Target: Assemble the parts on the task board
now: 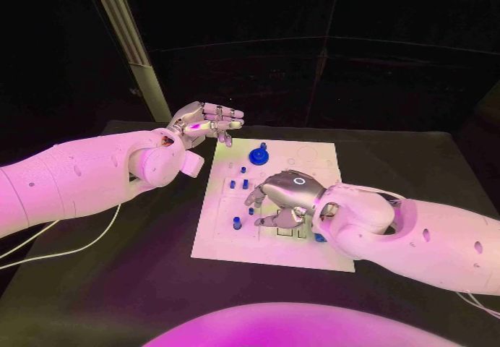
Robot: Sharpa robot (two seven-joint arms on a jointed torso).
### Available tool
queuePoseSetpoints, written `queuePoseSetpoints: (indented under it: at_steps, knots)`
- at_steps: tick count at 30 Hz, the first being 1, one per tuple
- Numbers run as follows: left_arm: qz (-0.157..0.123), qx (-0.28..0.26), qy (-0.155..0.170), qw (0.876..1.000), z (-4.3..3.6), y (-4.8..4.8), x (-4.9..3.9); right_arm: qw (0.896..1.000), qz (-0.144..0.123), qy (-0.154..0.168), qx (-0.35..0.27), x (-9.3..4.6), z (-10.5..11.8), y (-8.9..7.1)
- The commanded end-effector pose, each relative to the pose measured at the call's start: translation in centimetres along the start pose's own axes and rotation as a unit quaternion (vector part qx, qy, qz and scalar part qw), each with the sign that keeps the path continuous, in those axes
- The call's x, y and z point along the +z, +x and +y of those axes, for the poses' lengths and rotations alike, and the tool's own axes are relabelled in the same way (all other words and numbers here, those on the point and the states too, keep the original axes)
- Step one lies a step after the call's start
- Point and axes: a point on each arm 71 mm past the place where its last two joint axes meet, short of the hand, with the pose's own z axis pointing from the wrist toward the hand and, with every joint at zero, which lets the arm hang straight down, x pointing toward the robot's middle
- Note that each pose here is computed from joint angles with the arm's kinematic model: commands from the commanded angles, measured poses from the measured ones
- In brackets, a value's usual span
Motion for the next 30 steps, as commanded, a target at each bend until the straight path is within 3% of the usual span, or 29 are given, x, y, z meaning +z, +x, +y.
queuePoseSetpoints:
  at_steps: [1,6,13,21,30]
  knots:
    - [0.005,-0.004,0.001,1.000,-0.10,0.02,-0.06,0.995,-0.037,0.045,0.083,-1.6,-1.5,-1.5]
    - [0.003,-0.004,0.001,1.000,-0.11,-0.19,-0.28,0.976,-0.019,0.151,0.153,-5.6,-5.3,-2.2]
    - [0.006,-0.006,0.000,1.000,-0.11,0.09,-0.43,0.949,0.002,0.272,0.161,-10.1,-8.6,-2.4]
    - [0.009,-0.007,-0.001,1.000,-0.02,0.23,-0.63,0.938,0.030,0.321,0.128,-11.9,-9.8,-1.5]
    - [0.010,-0.007,-0.003,1.000,0.06,0.25,-0.76,0.937,0.071,0.326,0.107,-11.0,-9.0,0.4]
